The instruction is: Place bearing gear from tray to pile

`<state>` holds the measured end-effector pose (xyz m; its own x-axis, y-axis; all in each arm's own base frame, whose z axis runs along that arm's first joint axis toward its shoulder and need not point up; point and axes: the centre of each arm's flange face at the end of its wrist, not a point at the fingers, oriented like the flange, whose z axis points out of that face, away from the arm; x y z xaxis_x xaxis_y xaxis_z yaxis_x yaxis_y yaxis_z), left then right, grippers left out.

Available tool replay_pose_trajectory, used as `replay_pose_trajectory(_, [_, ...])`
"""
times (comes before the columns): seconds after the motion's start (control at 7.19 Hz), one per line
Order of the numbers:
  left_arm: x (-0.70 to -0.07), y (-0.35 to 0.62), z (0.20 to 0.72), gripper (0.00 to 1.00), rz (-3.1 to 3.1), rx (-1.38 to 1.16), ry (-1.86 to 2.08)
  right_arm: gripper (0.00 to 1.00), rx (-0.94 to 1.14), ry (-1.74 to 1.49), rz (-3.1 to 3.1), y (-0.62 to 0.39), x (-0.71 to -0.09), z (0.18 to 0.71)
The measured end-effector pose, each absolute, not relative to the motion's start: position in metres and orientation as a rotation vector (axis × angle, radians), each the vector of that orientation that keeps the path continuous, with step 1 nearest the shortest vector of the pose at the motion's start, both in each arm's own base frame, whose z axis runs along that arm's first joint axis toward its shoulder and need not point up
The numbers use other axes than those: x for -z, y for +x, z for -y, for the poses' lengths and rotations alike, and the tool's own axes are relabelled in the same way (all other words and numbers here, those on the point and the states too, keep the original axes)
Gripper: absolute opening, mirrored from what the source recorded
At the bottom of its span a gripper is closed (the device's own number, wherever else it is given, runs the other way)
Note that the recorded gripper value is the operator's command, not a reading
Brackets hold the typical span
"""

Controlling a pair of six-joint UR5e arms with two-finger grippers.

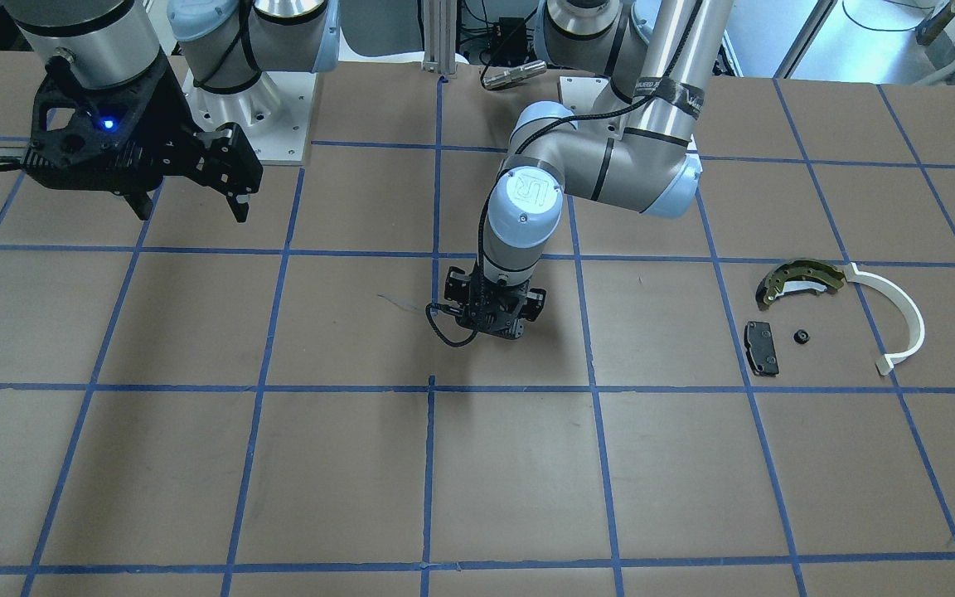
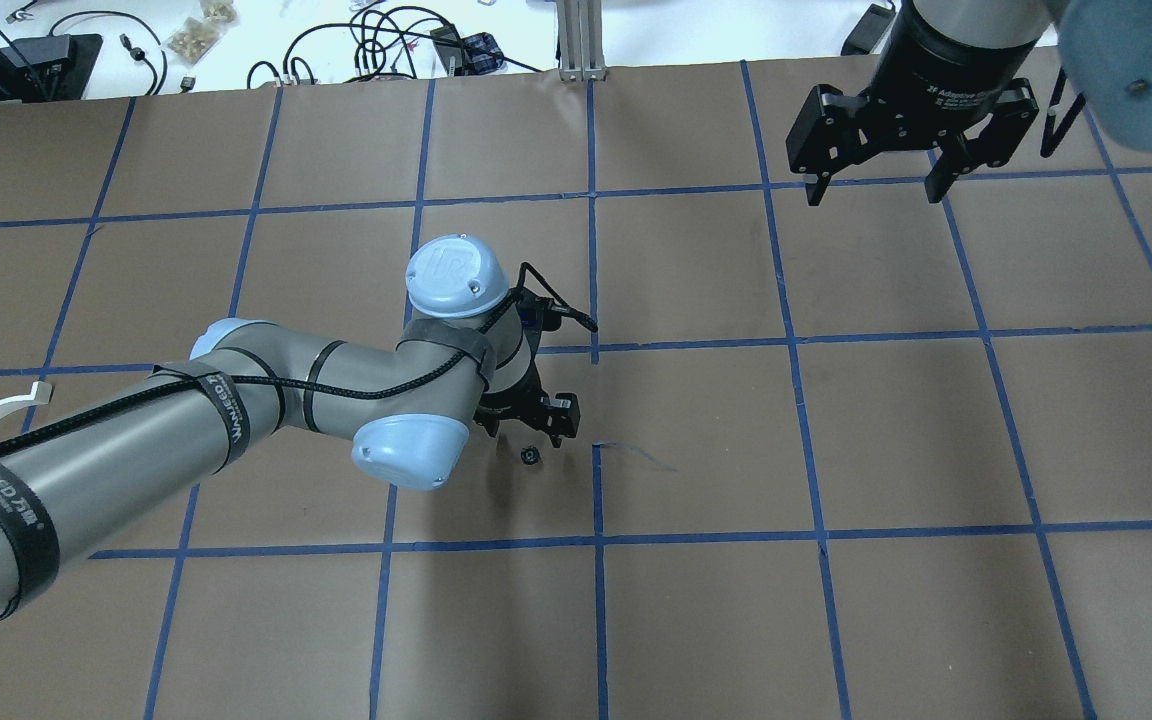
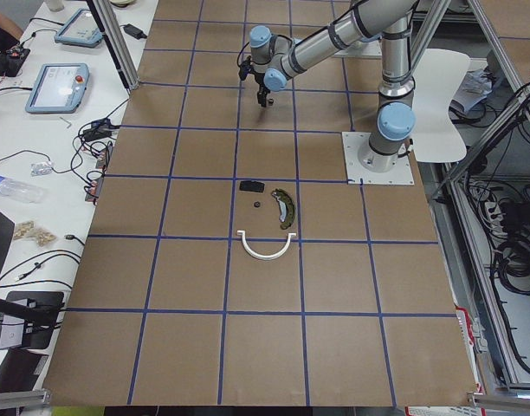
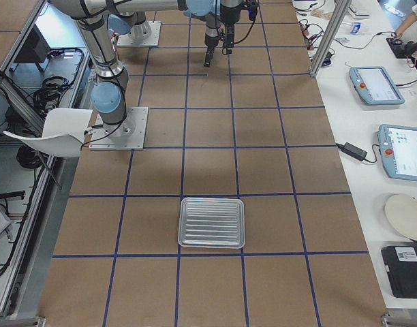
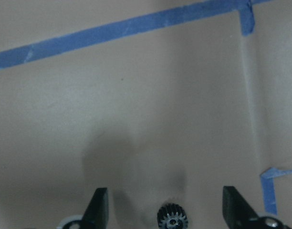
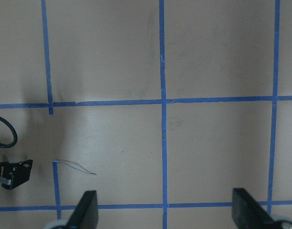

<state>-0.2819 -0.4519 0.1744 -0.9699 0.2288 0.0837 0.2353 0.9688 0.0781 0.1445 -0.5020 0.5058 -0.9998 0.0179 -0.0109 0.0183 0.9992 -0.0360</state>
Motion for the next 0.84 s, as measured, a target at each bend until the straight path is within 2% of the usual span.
replay_pose_trajectory(0.14, [-0.1739,-0.2815,0.4512,0.63,3.045,0.141,-0.36,1.0,0.053,0.03,-3.13,0.1442,-0.5034,0.5018])
replay_pose_trajectory(0.28, [-0.1737,-0.2814,0.4508,0.41,3.046,0.144,-0.362,1.0,0.054,0.031,-3.13,0.144,-0.5025,0.5019])
replay_pose_trajectory(0.42, [-0.1728,-0.2813,0.4503,0.26,3.048,0.149,-0.365,1.0,0.054,0.035,-3.131,0.143,-0.5022,0.5021])
replay_pose_trajectory(0.56, [-0.1721,-0.2811,0.4498,0.21,3.049,0.152,-0.364,1.0,0.051,0.041,-3.132,0.141,-0.5017,0.5025])
replay_pose_trajectory(0.7, [-0.1716,-0.2809,0.4494,0.06,3.05,0.154,-0.363,1.0,0.046,0.049,-3.13,0.1385,-0.5013,0.5027])
replay_pose_trajectory(0.84, [-0.1711,-0.2808,0.449,0.0,3.05,0.156,-0.361,1.0,0.043,0.053,-3.129,0.1371,-0.5009,0.5028])
